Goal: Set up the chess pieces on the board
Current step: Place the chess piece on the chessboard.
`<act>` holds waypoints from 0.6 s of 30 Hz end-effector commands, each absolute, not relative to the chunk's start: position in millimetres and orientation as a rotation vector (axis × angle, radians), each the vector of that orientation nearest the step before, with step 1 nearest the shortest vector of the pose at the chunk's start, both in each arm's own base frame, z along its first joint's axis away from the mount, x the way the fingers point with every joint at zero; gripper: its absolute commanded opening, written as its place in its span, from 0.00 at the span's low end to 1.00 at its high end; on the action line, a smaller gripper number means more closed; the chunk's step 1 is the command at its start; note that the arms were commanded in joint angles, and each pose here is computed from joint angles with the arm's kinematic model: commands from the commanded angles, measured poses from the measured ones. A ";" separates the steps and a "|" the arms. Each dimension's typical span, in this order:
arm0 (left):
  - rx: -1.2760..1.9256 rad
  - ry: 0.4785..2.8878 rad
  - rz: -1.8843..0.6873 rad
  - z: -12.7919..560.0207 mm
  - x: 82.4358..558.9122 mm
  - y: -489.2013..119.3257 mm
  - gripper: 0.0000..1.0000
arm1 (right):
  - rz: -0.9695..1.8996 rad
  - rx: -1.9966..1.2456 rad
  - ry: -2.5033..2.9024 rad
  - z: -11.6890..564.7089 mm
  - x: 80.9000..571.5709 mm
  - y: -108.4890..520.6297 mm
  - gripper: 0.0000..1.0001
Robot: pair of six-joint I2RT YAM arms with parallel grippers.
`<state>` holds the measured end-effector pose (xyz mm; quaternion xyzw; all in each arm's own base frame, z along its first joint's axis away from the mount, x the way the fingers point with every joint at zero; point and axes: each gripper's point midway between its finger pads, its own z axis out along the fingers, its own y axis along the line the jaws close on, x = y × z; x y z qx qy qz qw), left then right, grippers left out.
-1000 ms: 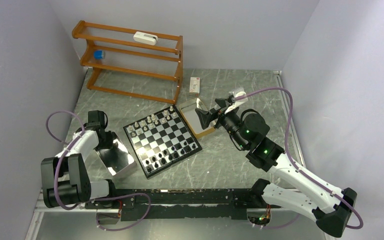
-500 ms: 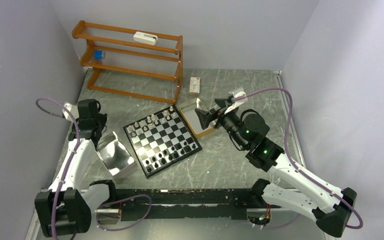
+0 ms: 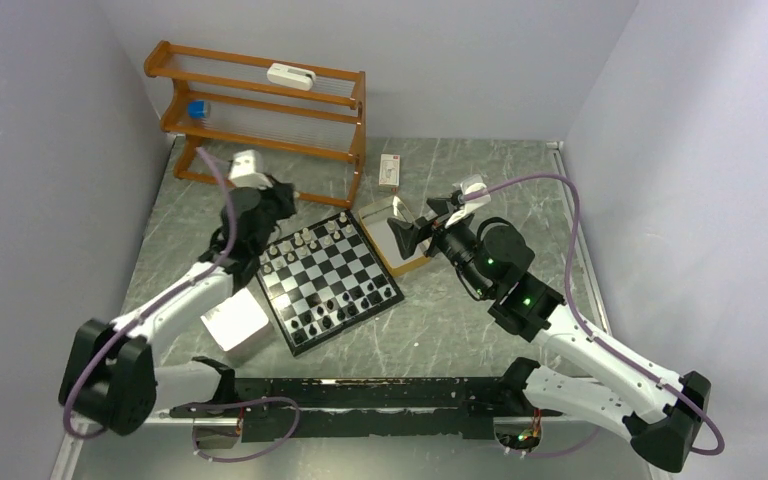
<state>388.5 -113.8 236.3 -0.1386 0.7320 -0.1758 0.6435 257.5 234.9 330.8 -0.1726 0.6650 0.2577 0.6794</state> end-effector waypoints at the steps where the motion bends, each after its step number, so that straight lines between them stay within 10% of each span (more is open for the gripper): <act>1: -0.071 1.578 -0.424 250.7 398.4 -175.2 0.05 | 0.590 -0.386 1.474 337.2 256.2 236.5 0.94; 18: -0.118 1.595 -0.209 166.1 410.3 -179.6 0.05 | 0.590 -0.402 1.501 324.1 259.5 242.7 0.94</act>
